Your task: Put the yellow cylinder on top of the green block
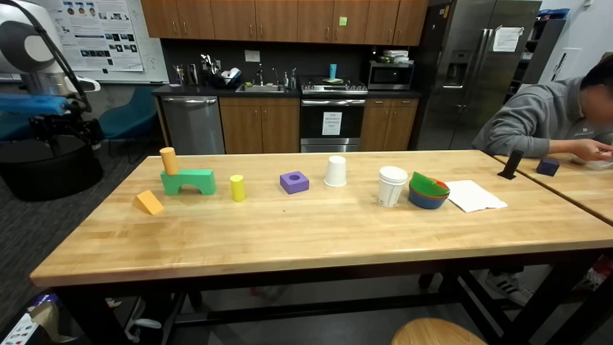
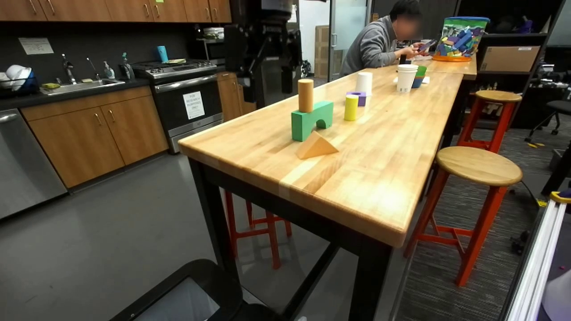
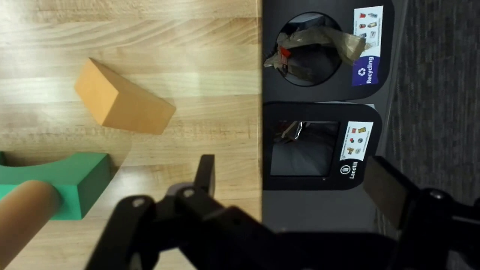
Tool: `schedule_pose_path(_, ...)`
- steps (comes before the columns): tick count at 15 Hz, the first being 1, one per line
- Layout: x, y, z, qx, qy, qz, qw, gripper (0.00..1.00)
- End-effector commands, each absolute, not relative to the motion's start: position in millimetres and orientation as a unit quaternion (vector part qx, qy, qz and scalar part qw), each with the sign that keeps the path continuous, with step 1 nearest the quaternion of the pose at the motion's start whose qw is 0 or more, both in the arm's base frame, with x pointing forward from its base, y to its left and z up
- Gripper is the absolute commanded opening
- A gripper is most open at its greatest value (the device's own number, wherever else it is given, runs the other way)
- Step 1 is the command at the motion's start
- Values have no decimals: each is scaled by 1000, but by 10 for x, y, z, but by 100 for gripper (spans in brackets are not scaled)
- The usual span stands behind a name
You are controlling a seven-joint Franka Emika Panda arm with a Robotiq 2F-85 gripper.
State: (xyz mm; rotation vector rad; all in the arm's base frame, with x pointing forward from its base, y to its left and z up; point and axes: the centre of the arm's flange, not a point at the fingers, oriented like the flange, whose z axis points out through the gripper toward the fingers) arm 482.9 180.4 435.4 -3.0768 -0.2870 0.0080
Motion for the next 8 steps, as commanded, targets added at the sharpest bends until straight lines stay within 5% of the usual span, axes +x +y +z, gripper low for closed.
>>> schedule_pose_path(1, 4879, 1806, 4252, -998, -45, 14, 35, 100)
schedule_pose_path(8, 4830, 1743, 4227, -1000, -13, 1, 26, 100)
